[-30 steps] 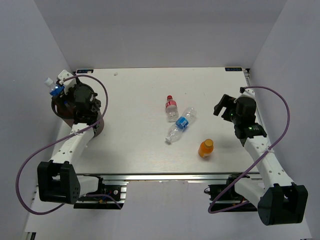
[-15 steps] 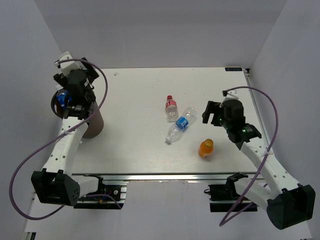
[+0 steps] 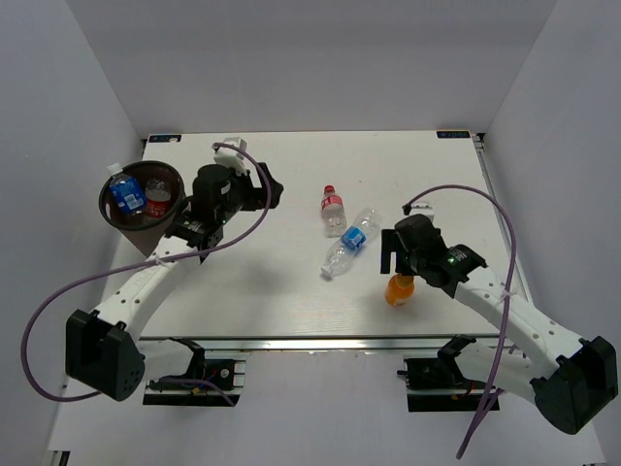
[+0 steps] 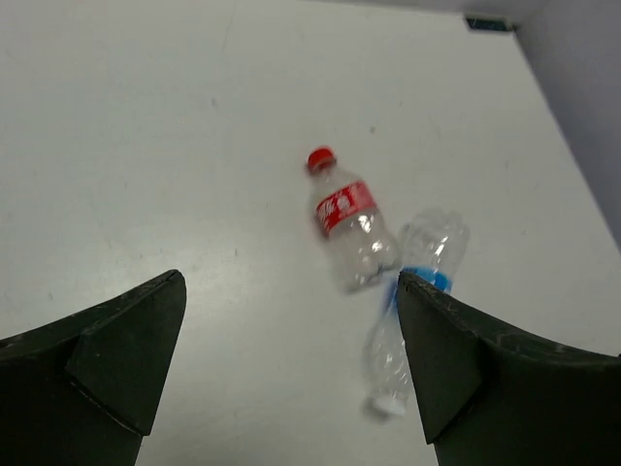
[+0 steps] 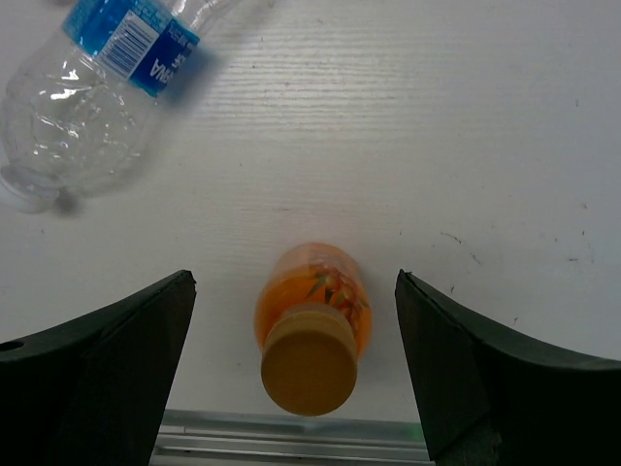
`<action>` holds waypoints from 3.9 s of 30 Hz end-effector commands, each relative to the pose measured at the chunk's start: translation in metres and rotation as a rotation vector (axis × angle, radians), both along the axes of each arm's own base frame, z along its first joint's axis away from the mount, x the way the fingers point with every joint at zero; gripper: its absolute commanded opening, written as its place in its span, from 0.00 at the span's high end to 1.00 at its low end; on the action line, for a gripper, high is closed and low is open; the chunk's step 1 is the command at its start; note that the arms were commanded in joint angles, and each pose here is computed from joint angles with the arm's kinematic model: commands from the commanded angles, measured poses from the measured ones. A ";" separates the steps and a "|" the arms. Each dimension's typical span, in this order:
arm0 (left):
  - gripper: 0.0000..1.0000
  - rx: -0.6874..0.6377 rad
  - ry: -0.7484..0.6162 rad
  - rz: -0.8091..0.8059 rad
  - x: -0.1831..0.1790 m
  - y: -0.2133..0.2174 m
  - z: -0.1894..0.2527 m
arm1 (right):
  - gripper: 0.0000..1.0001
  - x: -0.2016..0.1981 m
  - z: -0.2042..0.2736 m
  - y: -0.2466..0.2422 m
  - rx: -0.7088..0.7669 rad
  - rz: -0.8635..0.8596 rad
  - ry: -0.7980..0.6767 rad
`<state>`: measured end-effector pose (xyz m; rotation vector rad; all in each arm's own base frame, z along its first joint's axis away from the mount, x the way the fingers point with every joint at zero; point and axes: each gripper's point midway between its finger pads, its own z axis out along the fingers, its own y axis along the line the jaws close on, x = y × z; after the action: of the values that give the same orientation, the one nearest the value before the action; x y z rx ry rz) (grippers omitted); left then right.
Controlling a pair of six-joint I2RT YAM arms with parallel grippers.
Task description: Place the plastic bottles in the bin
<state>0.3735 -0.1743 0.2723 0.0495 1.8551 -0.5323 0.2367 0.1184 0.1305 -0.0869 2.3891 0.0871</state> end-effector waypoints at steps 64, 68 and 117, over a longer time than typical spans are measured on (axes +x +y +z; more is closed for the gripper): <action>0.98 0.216 -0.332 -0.620 -0.084 -0.164 -0.002 | 0.11 0.007 0.183 0.109 0.492 0.490 -0.418; 0.99 0.228 -0.288 -0.228 -0.035 -0.092 0.024 | 0.11 0.043 0.195 0.051 0.378 0.176 -0.544; 0.02 -0.084 -0.119 0.492 0.012 0.157 0.076 | 0.11 0.157 -0.013 0.053 0.319 -0.224 0.067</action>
<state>0.3870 0.0516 0.3196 -0.6856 1.6561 0.1317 0.3747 0.1564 0.1060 0.2923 2.4509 0.3540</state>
